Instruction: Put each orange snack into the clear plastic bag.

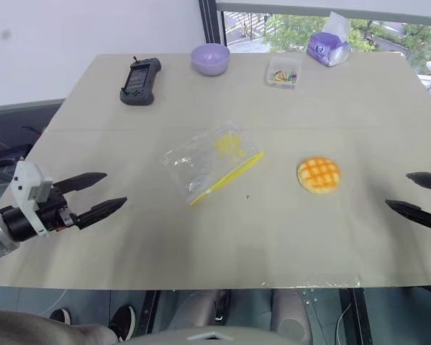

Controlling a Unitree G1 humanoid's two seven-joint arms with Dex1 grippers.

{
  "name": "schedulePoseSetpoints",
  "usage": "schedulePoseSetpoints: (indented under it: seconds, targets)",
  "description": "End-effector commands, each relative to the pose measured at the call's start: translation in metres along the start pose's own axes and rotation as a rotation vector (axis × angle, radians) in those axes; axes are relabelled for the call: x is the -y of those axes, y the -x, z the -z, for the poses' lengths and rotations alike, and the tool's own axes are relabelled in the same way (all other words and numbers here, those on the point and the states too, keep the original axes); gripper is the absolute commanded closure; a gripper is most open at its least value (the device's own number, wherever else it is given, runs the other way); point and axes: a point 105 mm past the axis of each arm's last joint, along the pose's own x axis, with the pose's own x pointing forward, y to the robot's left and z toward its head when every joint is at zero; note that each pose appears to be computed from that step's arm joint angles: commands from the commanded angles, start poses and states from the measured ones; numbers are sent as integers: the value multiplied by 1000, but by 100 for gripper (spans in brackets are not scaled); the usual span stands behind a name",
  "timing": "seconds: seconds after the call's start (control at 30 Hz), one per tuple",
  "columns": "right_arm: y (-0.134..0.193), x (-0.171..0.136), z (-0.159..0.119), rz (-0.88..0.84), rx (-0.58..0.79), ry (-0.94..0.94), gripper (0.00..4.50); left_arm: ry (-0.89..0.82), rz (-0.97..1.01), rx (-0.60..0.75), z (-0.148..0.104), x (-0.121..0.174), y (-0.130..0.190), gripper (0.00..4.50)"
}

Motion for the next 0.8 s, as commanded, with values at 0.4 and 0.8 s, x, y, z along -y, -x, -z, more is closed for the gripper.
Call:
schedulePoseSetpoints:
  seconds: [0.4, 0.8]
  targets:
    - [0, -7, -21, -37, 82, 0, 0, -280, -28, -83, 4, 8, -17, 4]
    - [-7, -69, -57, -335, 224, -18, 0, -910, -92, -48, 1, 1, -82, 4]
